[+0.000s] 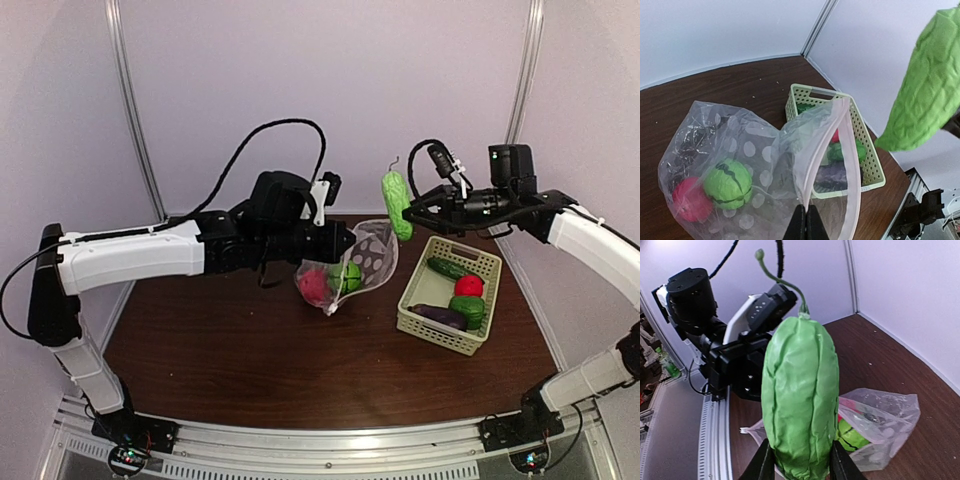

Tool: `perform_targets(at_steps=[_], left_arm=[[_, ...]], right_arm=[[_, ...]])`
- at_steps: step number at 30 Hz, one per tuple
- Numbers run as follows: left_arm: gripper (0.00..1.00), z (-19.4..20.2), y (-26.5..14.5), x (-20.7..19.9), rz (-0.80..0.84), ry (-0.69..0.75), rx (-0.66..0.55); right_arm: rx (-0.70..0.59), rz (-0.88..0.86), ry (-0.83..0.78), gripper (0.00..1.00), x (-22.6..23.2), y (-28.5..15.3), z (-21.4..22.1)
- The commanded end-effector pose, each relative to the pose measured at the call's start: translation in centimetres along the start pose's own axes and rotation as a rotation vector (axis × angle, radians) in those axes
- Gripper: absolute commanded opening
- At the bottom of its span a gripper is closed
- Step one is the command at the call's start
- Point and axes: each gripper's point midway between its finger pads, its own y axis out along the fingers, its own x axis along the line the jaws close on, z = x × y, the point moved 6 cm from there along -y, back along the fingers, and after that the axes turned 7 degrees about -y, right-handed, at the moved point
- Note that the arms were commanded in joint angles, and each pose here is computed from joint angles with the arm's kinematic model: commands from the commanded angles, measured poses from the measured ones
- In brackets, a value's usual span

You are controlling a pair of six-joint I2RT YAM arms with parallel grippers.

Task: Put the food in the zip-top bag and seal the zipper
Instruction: Adjust the zipper food storage bag at the center of the board, then place the fake vegetable in the zipper food storage bag.

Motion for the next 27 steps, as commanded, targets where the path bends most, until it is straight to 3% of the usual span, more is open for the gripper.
perform_targets(at_steps=[1, 8, 12, 20, 24, 27], left_arm=[[0.00, -2.7, -0.1, -2.1, 0.115, -0.040, -0.052], [0.00, -4.7, -1.5, -4.0, 0.237, -0.091, -0.056], [0.00, -5.4, -2.5, -4.3, 0.268, -0.121, -0.080], [0.00, -5.5, -3.2, -3.6, 0.264, -0.150, -0.102], [0.00, -5.5, -3.1, -2.4, 0.230, -0.152, -0.111], [0.00, -7.0, -1.9, 0.9, 0.137, -0.110, -0.151]], right_arm=[[-0.109, -0.177, -0.014, 0.09, 2.9, 1.5, -4.0], [-0.067, -0.163, -0.026, 0.13, 2.6, 3.1, -2.4], [-0.035, -0.122, -0.046, 0.24, 2.3, 3.2, -1.8], [0.004, -0.078, -0.065, 0.64, 2.4, 2.6, -1.9], [-0.002, -0.096, -0.065, 0.69, 3.1, 1.8, -3.2], [-0.042, -0.146, -0.069, 0.70, 4.1, 0.6, -5.4]])
